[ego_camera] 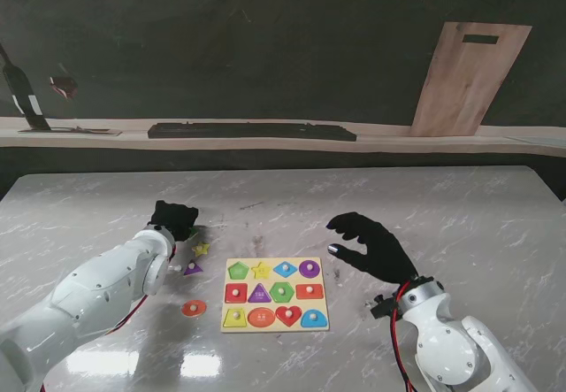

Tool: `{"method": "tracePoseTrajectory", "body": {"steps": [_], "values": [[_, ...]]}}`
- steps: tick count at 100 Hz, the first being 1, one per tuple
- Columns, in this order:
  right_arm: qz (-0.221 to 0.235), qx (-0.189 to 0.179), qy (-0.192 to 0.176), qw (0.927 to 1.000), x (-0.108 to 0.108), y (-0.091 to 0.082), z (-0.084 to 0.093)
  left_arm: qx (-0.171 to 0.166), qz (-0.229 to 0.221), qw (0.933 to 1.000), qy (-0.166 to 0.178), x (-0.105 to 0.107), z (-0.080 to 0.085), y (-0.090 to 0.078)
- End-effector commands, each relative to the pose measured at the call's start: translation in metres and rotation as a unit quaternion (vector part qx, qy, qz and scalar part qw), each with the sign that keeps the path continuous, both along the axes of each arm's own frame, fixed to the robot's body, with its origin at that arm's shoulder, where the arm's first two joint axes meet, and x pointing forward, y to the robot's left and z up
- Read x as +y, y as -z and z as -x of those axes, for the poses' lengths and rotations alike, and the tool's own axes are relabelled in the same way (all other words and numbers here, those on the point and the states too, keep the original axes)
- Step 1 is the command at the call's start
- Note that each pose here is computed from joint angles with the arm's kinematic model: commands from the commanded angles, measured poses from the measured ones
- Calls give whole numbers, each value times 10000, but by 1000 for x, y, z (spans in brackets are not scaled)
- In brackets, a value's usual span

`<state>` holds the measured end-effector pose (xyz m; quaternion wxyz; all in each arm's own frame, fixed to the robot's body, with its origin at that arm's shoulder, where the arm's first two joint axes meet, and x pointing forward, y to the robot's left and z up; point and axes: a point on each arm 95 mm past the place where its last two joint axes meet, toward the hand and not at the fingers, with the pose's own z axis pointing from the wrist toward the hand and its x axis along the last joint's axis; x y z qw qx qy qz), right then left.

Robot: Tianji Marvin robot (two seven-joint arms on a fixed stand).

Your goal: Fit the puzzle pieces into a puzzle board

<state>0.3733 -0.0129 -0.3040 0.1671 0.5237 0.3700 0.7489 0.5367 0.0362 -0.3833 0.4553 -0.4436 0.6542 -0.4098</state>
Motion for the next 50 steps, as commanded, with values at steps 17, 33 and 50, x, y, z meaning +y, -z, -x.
{"method": "tracePoseTrajectory", "body": {"steps": [17,33,50], "values": [[9,31,9,10000,2,2,1,11,76,10000,6,-8,3,3],[10,8,32,10000,1,2,1,19,170,9998,-60,-11,3,3],[10,-3,41,10000,0,2,1,-83,336,9993,-139,-14,5,-3]]}}
